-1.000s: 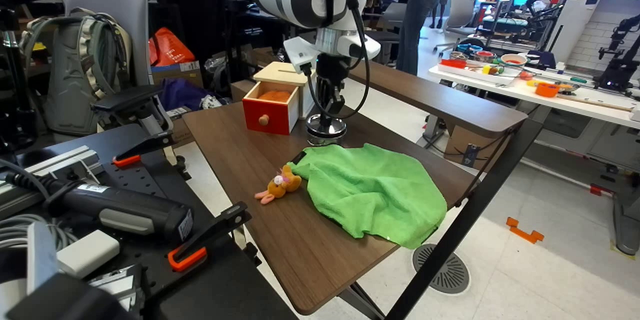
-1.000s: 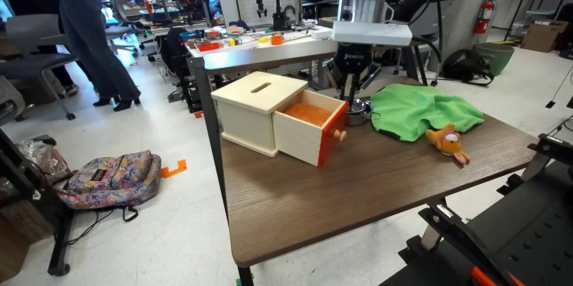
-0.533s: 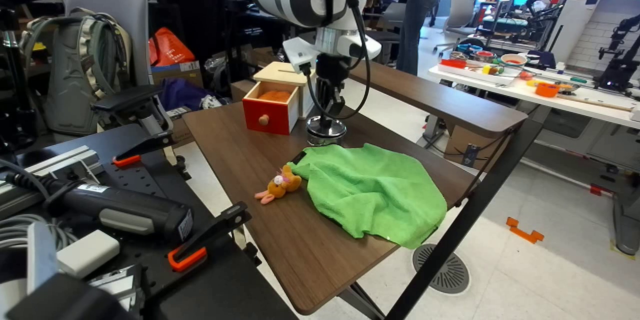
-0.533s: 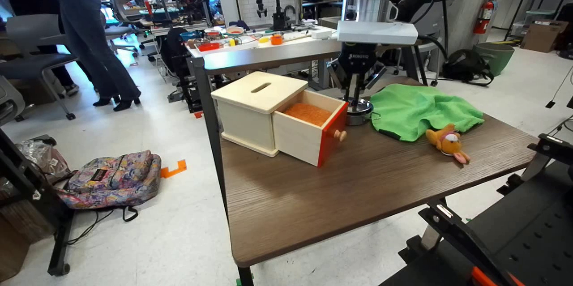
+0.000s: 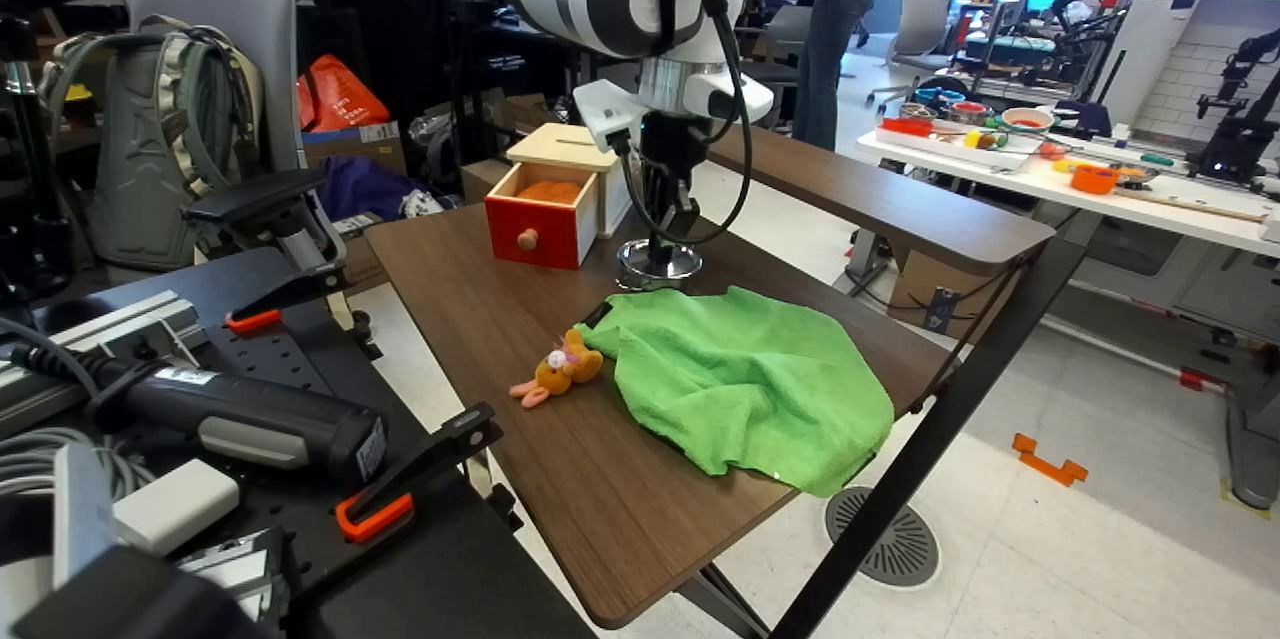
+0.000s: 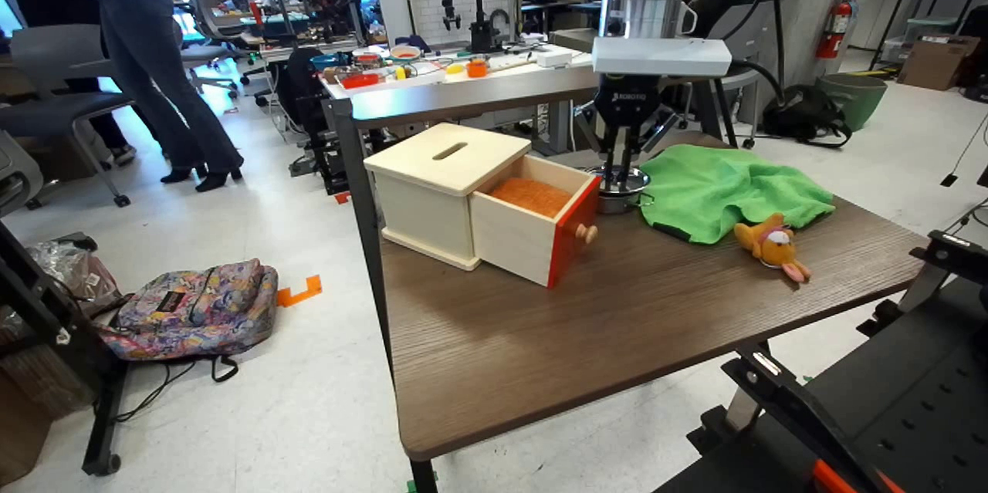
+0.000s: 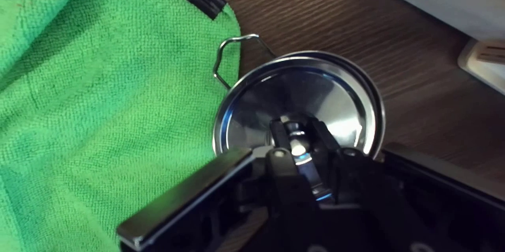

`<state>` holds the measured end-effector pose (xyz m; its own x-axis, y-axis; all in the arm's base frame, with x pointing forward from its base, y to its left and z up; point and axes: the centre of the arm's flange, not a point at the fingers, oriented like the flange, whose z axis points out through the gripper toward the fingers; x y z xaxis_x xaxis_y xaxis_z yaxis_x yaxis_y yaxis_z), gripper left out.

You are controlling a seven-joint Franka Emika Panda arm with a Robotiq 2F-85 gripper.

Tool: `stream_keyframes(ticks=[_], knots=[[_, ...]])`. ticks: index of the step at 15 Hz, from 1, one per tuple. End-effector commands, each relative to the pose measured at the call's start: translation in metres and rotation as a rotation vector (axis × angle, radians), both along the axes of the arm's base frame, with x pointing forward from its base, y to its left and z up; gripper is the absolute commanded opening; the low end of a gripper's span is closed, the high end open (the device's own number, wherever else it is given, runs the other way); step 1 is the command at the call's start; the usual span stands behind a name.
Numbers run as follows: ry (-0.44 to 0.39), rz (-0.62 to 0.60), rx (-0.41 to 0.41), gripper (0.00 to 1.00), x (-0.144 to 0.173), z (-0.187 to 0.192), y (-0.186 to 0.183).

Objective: Pick up the lid and close the pot

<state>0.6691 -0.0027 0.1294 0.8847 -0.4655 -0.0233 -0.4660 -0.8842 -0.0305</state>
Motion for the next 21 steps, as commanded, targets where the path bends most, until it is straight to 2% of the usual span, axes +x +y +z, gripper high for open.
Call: stream_keyframes(ticks=[1, 2, 3, 4, 11, 12, 19, 20, 21], knots=[[0.018, 0.012, -0.016, 0.05, -0.008, 0.010, 0.002], [0.022, 0.012, -0.017, 0.05, -0.008, 0.009, 0.002], [0.028, 0.015, -0.014, 0.45, -0.008, 0.009, 0.001], [0.032, 0.016, -0.012, 0.46, -0.009, 0.009, 0.001], [0.058, 0.014, -0.002, 0.95, -0.011, 0.009, 0.000], [0.057, 0.013, -0.001, 1.00, -0.011, 0.011, 0.000], [-0.012, 0.046, -0.002, 1.00, -0.018, 0.055, -0.001], [-0.010, 0.012, 0.007, 1.00, 0.001, 0.033, 0.001], [-0.016, 0.019, 0.008, 1.00, -0.001, 0.040, 0.001]])
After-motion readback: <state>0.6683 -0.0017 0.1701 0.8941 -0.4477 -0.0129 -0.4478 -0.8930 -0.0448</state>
